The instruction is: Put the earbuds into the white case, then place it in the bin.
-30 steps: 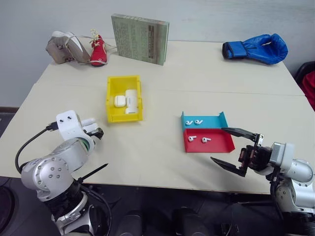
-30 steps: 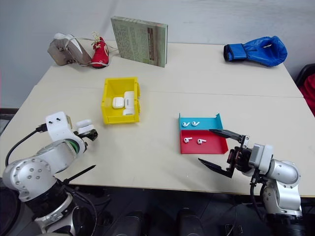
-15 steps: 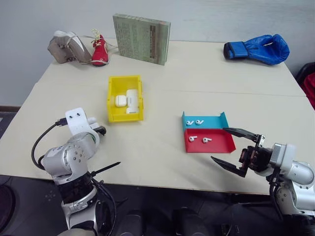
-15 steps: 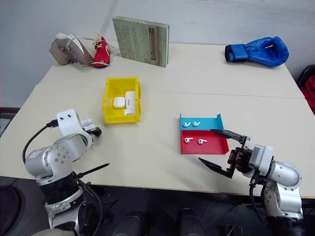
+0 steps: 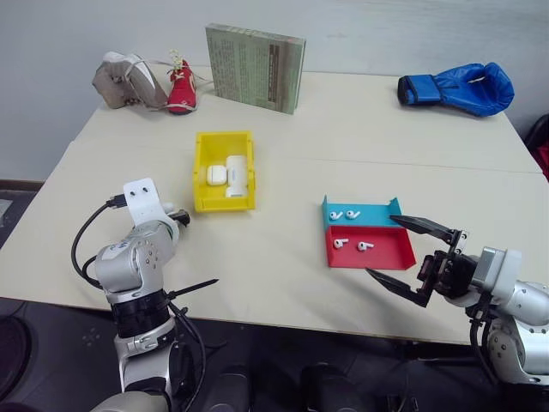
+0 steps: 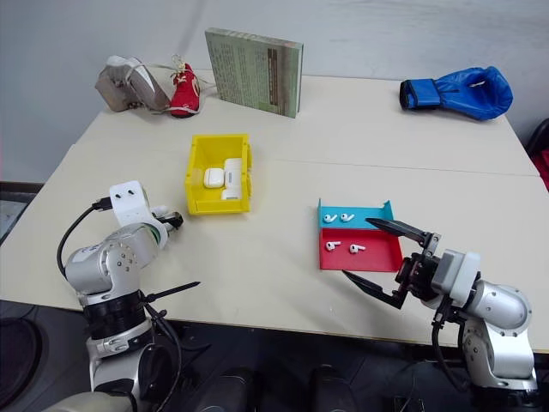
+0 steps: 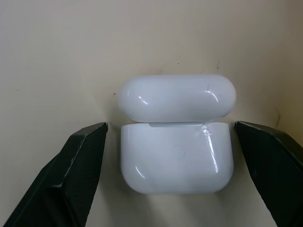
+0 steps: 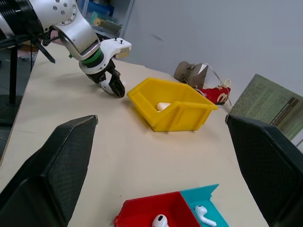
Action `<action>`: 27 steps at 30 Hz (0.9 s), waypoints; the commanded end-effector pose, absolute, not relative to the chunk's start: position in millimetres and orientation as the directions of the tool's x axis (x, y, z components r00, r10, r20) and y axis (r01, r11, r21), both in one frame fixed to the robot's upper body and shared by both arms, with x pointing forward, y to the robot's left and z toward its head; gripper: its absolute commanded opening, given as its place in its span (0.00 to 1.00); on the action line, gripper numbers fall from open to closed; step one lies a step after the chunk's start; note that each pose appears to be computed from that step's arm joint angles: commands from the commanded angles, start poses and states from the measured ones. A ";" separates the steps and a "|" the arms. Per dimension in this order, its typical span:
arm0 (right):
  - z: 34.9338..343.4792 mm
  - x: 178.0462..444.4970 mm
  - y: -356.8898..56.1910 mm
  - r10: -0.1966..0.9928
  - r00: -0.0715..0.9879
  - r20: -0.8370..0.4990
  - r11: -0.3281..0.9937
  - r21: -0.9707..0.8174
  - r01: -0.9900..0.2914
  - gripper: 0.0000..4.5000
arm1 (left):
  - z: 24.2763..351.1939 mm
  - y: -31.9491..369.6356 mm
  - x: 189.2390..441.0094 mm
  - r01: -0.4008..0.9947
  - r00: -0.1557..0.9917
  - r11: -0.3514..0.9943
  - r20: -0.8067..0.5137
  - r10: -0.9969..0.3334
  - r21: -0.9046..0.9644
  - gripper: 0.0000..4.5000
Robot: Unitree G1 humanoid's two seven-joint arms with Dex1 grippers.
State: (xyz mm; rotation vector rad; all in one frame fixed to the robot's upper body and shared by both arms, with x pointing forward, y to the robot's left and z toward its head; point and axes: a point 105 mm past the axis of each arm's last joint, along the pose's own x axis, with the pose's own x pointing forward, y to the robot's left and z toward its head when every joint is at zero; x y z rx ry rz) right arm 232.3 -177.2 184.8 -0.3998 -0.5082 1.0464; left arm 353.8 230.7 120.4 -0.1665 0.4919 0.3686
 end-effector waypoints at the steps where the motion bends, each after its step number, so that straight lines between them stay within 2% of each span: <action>1: 194.2 227.2 -180.9 0.887 0.411 0.209 0.452 -0.573 -0.684 1.00 | 114.2 230.5 347.8 -0.390 0.801 0.919 -0.512 0.310 -0.054 1.00; 17: 191.0 234.0 -181.4 0.893 0.400 0.205 0.441 -0.572 -0.692 1.00 | 108.1 225.4 342.1 -0.398 0.788 0.915 -0.534 0.307 -0.060 1.00; 19: 193.3 234.6 -179.8 0.894 0.398 0.206 0.440 -0.574 -0.690 1.00 | 107.6 223.7 342.1 -0.393 0.789 0.917 -0.535 0.303 -0.061 0.91; 24: 196.7 234.9 -176.8 0.894 0.396 0.208 0.439 -0.576 -0.689 1.00 | 108.0 222.9 342.5 -0.387 0.796 0.920 -0.526 0.298 -0.064 0.62; 27: 195.4 234.5 -177.7 0.894 0.398 0.207 0.440 -0.573 -0.691 1.00 | 112.2 228.7 343.2 -0.390 0.814 0.918 -0.494 0.306 -0.073 0.62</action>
